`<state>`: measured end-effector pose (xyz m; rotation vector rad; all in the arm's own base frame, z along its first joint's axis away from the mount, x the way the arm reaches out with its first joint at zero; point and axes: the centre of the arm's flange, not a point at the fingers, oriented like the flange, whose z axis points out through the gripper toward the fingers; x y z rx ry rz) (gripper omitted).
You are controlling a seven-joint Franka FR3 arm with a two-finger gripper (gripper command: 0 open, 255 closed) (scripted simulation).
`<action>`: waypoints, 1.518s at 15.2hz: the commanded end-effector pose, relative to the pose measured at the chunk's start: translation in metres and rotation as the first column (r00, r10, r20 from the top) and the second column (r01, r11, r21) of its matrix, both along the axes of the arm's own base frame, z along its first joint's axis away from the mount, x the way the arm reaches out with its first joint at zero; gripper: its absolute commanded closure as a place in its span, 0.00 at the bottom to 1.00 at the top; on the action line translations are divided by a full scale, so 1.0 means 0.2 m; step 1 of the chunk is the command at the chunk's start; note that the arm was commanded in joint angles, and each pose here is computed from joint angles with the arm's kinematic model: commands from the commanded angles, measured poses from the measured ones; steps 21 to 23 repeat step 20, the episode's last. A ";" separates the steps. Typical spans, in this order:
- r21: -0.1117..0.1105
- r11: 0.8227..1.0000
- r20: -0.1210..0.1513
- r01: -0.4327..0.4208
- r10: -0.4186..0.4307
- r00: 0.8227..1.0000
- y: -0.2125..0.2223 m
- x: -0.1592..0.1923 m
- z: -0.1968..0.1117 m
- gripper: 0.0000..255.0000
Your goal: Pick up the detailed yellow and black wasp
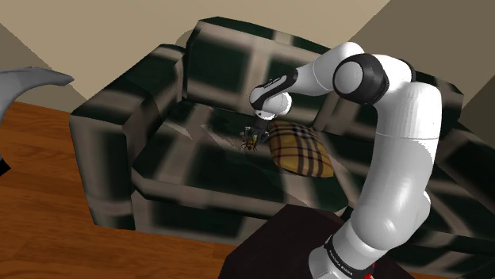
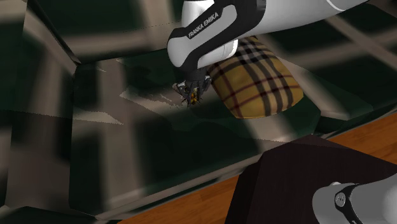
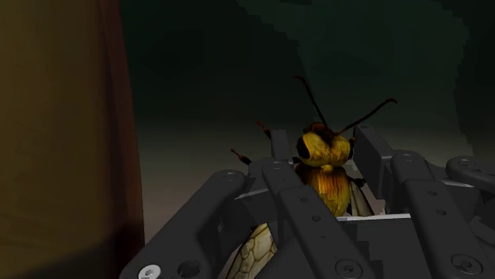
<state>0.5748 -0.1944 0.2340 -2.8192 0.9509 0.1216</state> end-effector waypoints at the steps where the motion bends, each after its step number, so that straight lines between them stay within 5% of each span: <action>1: 0.000 1.000 0.000 0.000 0.000 1.000 0.00 0.00 0.00 1.00; 18: 0.000 1.000 0.000 0.000 0.000 1.000 0.00 0.00 0.40 1.00; 23: 0.000 1.000 0.000 0.000 0.000 1.000 0.00 0.00 0.40 1.00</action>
